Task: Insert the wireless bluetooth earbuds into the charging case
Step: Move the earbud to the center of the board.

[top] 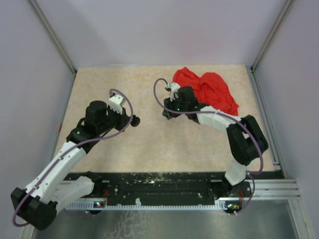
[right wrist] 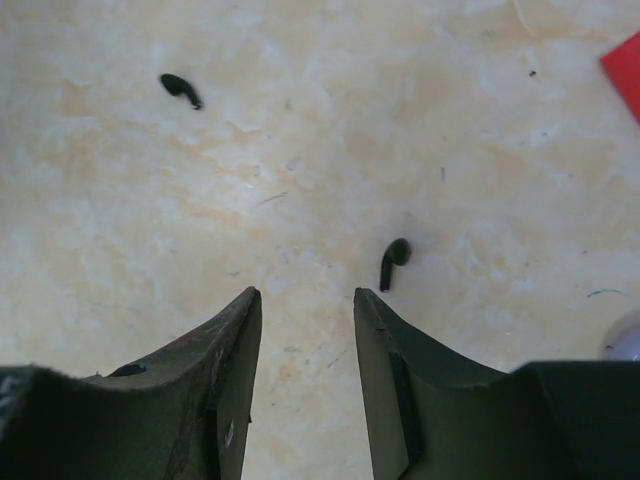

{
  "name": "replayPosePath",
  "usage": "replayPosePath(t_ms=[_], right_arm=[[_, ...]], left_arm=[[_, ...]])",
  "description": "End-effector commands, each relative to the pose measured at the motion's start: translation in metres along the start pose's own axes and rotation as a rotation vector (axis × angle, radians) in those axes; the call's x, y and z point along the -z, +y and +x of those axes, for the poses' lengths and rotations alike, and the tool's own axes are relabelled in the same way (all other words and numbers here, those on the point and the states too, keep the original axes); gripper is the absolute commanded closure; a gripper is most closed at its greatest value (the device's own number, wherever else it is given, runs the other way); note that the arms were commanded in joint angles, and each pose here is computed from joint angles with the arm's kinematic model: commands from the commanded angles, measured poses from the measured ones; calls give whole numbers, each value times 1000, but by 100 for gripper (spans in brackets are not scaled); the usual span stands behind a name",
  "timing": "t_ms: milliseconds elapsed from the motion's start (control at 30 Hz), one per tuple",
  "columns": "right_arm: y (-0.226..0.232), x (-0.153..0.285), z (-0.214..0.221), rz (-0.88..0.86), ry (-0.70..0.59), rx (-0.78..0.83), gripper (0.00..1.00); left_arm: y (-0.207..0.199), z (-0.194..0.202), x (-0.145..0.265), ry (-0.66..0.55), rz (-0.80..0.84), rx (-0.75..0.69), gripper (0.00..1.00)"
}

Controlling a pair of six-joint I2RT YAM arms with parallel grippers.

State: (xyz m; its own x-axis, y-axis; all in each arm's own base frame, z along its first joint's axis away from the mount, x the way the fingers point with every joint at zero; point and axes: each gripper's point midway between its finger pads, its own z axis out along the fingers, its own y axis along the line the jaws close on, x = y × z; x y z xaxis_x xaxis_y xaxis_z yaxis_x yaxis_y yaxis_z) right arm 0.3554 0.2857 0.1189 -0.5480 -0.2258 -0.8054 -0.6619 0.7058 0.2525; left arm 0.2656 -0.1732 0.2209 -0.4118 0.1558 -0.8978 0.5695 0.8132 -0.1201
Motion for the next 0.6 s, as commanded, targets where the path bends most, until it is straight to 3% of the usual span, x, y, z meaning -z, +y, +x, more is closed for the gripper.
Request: replayPosePath(t_ms=[0,567], right_arm=[[-35,-19,-2,151,53,-18,59],[-63,-69,30,215,171,-61,73]], left_arm=[[9,11,-2,25,-38,-19,97],[10,16,-2,36,-31,-18,97]])
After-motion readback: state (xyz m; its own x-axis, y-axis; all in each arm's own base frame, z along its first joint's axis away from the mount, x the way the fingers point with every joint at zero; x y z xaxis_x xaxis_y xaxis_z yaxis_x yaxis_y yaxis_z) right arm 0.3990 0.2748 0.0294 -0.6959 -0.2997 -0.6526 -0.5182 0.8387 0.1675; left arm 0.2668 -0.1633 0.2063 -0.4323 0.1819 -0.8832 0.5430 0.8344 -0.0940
